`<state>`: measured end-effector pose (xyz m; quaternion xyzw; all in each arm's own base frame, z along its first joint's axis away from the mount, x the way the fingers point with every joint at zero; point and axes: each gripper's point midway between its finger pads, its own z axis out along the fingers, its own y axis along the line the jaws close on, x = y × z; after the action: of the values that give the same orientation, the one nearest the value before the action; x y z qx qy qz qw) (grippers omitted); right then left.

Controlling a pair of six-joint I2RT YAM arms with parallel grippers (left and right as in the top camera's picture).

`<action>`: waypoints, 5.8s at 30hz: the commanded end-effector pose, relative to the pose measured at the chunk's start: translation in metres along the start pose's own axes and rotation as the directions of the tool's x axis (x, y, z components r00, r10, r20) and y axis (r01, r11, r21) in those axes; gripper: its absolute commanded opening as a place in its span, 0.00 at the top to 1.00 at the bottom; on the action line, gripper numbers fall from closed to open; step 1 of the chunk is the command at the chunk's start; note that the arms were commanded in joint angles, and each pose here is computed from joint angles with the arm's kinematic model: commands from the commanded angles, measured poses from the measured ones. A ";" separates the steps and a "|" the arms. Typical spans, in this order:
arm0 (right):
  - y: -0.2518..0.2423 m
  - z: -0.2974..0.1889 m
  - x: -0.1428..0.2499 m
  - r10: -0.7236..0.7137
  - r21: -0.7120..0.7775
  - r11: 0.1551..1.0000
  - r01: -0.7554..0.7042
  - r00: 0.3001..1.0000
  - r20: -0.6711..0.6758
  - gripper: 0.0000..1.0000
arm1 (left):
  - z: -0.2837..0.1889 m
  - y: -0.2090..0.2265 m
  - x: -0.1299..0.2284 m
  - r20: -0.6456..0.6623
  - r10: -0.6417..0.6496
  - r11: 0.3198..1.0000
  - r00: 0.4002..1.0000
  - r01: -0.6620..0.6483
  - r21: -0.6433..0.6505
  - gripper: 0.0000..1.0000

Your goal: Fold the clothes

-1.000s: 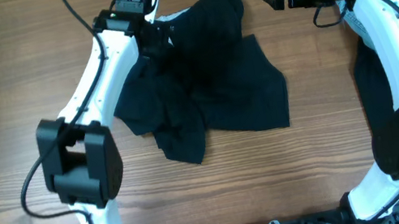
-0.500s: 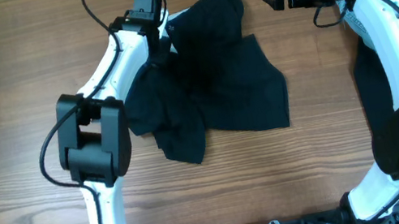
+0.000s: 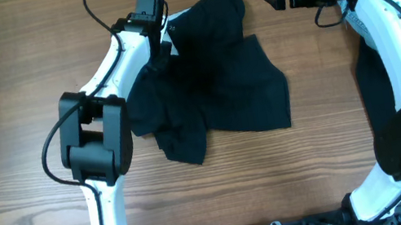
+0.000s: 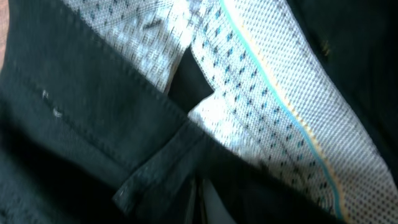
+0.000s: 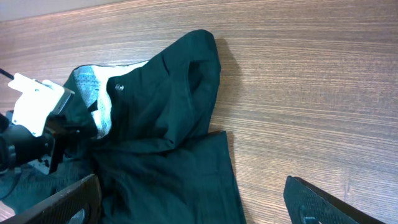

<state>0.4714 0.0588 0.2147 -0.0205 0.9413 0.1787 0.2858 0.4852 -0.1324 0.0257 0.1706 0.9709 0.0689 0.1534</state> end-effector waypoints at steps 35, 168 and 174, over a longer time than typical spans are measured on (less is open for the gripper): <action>-0.001 0.003 -0.003 -0.017 0.008 1.000 0.017 1.000 0.006 0.02 | -0.025 0.039 -0.008 0.006 -0.034 0.986 0.999 0.034 -0.164 0.96; 0.135 0.071 0.125 -0.181 -0.216 0.969 0.118 0.937 -0.300 0.10 | -0.198 0.148 0.141 -0.016 -0.894 0.449 0.449 0.893 -0.033 0.33; 0.184 0.088 0.133 -0.029 -0.143 0.990 -0.012 0.960 -0.277 0.25 | -0.199 0.171 0.125 0.096 -0.875 0.474 0.474 0.880 -0.021 0.24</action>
<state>0.3770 0.2584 0.1475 -0.1444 0.9430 0.2566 0.1553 0.3592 0.0416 0.2017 -0.3557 0.9170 -0.0107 0.1801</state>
